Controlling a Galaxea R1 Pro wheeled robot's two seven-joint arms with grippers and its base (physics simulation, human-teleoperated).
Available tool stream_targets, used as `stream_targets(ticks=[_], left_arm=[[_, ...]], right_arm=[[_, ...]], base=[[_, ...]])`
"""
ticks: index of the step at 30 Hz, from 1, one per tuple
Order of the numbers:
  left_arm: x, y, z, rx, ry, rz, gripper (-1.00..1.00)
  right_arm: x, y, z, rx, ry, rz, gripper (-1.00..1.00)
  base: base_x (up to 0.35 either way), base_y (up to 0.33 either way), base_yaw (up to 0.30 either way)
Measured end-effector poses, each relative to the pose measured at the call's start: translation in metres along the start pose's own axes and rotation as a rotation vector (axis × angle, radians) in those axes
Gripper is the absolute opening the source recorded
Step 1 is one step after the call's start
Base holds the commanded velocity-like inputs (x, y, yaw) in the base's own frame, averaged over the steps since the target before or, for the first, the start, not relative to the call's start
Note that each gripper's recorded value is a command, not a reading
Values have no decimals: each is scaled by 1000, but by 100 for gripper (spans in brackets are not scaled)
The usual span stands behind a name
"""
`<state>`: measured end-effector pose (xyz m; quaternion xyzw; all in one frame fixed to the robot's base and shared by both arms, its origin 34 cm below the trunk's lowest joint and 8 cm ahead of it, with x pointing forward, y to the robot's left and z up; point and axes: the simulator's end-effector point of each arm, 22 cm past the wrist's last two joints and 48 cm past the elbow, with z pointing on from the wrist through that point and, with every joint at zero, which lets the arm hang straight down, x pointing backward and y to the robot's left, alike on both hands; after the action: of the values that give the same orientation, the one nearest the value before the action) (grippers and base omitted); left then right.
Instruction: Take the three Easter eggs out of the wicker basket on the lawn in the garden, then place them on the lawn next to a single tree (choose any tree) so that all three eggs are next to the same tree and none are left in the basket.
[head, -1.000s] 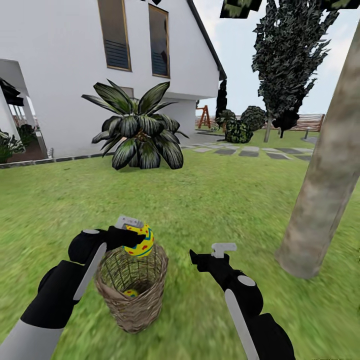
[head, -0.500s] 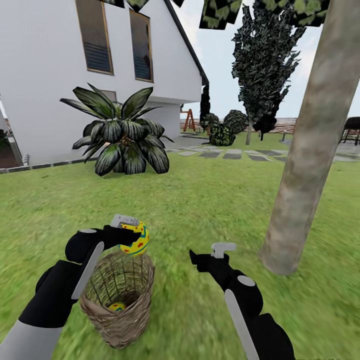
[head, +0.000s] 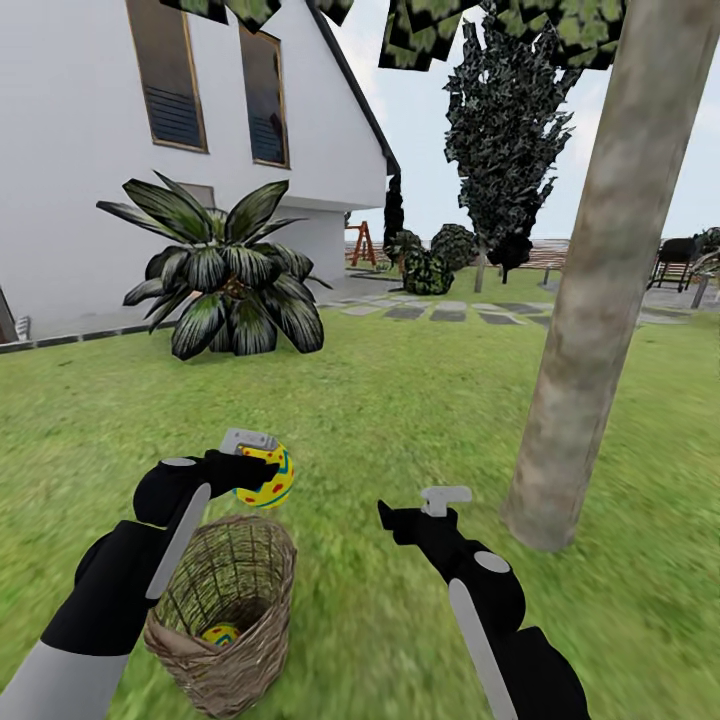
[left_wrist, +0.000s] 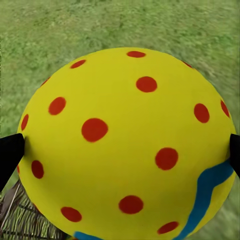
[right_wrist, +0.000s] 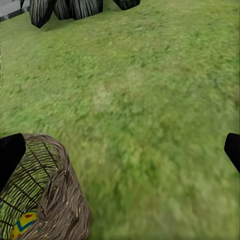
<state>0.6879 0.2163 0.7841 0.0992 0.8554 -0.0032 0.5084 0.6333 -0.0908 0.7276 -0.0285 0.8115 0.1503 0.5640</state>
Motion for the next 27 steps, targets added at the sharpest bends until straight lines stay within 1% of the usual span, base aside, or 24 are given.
stream_targets(ticks=[14, 27], left_arm=[[-28, 4, -9, 0, 2, 0, -100], [-59, 8, -22, -4, -7, 1, -100]], right_arm=[[-29, 5, -4, 0, 3, -1, 100], [-62, 12, -11, -2, -11, -6, 100]], base=[[0, 0, -4], [0, 0, -189]])
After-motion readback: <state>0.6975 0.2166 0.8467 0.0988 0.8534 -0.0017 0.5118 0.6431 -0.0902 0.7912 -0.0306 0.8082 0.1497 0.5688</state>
